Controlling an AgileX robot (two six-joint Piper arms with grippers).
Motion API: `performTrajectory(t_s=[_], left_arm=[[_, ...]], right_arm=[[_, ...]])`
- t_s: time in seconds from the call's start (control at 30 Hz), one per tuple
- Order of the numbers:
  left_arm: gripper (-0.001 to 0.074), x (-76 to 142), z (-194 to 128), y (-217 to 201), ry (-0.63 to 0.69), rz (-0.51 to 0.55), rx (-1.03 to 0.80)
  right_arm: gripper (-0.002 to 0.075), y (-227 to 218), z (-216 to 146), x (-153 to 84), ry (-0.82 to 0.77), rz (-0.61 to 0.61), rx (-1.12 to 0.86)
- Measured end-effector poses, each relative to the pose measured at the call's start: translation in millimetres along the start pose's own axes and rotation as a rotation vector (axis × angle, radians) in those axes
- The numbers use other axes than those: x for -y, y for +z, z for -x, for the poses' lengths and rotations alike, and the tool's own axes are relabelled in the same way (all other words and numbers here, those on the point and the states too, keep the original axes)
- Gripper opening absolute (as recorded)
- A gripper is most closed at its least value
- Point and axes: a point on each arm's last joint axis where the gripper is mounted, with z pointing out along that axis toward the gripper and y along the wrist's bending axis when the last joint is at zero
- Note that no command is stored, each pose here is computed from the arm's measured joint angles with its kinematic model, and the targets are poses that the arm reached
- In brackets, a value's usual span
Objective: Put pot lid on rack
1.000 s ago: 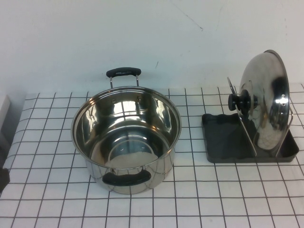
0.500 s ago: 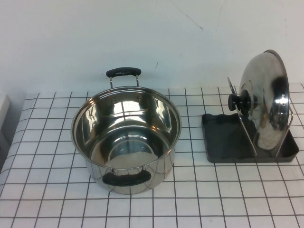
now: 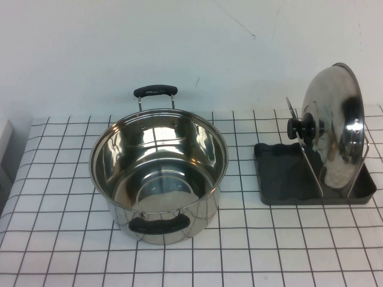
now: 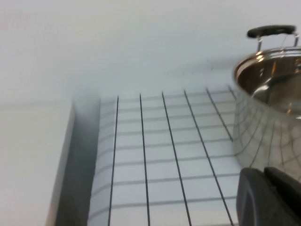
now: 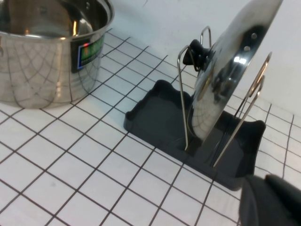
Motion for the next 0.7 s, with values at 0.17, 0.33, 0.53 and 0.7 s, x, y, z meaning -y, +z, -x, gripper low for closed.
performTrajectory(t_s=[0.17,0.33,0.53,0.7], left_arm=[[-0.0002,-1,-27,10,-0.065,0.018,-0.072],[-0.0002,-2,-46,15,-0.109,0.024,-0.126],[-0.0002,-1,-46,16,-0.15,0.018,-0.11],[-0.0002,-1,-46,16,-0.152,0.018,-0.11]], right_arm=[[0.0001,0,-1,-1,0.0,0.012,-0.009],[0.0001,0,-1,-2,0.002,0.017,-0.011],[0.0001,0,-1,-2,0.005,0.018,-0.009],[0.0001,1,-3,-3,0.009,0.026,-0.017]])
